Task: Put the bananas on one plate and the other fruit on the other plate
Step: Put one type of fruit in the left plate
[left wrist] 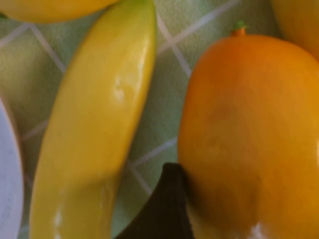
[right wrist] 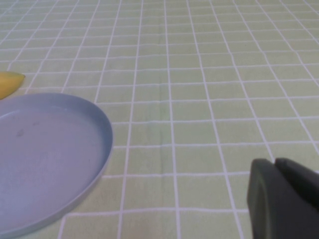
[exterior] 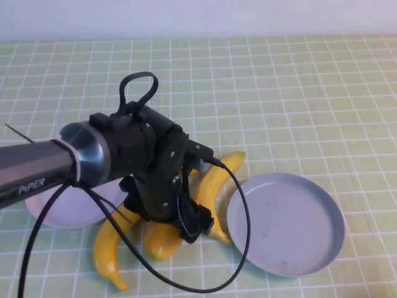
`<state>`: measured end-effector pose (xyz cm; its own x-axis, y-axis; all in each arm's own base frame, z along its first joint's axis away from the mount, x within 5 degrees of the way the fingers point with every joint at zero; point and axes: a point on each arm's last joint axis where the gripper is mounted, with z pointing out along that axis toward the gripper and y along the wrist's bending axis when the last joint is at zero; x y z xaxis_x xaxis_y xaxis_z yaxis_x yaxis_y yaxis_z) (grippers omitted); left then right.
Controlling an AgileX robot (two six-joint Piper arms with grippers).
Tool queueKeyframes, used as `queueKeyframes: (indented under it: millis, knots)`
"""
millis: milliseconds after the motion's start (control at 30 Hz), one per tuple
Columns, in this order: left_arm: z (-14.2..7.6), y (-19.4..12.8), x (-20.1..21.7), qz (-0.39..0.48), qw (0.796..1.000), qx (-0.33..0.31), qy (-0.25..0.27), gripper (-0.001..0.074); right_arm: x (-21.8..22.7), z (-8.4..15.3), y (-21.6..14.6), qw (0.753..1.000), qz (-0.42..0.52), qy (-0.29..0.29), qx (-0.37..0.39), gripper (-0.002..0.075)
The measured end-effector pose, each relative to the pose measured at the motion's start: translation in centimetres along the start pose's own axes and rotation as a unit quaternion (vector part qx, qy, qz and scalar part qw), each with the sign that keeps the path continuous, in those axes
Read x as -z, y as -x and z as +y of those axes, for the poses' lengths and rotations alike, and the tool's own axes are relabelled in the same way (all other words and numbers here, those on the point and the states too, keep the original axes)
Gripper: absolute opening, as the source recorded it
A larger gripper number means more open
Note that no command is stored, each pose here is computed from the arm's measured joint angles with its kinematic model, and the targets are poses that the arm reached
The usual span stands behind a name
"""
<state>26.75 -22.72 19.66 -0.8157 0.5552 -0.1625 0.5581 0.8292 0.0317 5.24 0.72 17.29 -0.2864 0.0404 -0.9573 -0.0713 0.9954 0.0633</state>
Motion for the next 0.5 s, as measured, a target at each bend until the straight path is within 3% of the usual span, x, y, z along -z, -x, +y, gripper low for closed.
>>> queueKeyframes:
  millis: [167,233,333,500]
  knots:
    - [-0.1,0.2,-0.5,-0.001,1.000,0.004,0.000,0.0628,0.0,0.0,0.0,1.000,0.000,0.000,0.000,-0.0015]
    - [-0.1,0.2,-0.8,0.001,1.000,0.005,0.000,0.0606,0.0,0.0,0.0,1.000,0.000,0.000,0.000,-0.0015]
    - [-0.1,0.2,-1.1,0.004,1.000,0.006,0.000,0.0513,0.0,0.0,0.0,1.000,0.000,0.000,0.000,-0.0015]
    - [-0.1,0.5,-0.9,-0.002,1.000,0.006,-0.001,0.0503,0.0,0.0,0.0,1.000,0.000,0.000,0.000,-0.0015]
